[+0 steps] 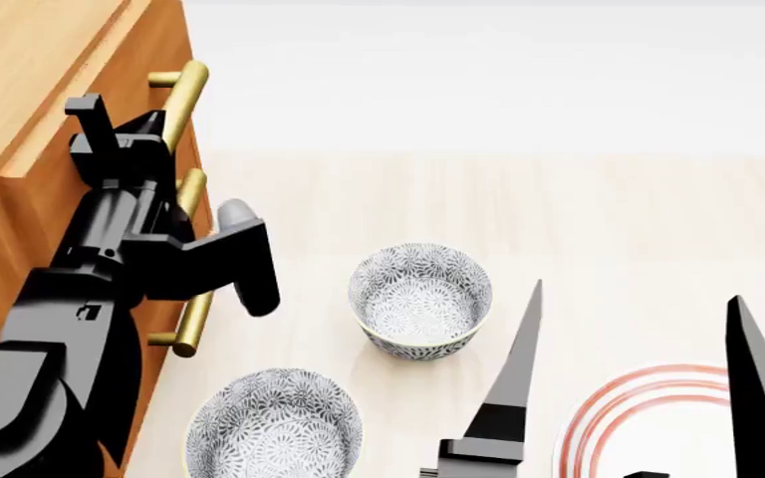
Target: Open the top drawer of the cabinet.
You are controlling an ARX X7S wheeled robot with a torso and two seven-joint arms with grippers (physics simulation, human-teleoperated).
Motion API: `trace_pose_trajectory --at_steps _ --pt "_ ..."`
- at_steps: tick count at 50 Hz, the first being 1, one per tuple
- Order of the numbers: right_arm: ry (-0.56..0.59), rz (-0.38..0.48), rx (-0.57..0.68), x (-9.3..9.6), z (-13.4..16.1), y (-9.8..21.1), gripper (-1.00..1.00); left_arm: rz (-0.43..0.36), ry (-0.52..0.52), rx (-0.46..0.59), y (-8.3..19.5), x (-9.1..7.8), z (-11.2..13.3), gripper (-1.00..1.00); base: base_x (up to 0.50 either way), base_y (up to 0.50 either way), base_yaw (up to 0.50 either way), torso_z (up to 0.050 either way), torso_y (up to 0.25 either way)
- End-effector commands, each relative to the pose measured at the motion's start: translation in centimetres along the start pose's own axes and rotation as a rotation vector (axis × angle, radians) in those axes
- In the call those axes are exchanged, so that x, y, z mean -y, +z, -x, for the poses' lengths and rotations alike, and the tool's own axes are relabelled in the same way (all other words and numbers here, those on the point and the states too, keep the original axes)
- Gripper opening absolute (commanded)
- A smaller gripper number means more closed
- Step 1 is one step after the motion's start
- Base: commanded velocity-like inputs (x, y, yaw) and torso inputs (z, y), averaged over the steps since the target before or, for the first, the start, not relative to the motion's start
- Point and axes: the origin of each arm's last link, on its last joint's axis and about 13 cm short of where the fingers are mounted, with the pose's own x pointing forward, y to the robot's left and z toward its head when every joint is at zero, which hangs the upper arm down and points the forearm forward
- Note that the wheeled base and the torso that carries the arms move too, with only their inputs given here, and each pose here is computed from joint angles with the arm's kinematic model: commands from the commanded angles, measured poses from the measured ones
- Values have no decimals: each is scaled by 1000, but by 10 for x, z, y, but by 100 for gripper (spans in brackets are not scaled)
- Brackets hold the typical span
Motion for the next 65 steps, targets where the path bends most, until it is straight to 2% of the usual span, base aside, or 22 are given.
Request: trace_pose_trajectory --at_steps 1,46,65 --pt "-10 -6 26 3 -2 3 100 35 -70 81 28 8 9 -100 -14 0 0 0 0" --pt "-18 -14 39 5 -3 6 100 44 -91 183 75 6 26 -100 -8 0 1 0 2" --pt "-29 -19 53 8 -2 10 100 50 -94 195 82 5 27 -100 -8 0 0 -1 2"
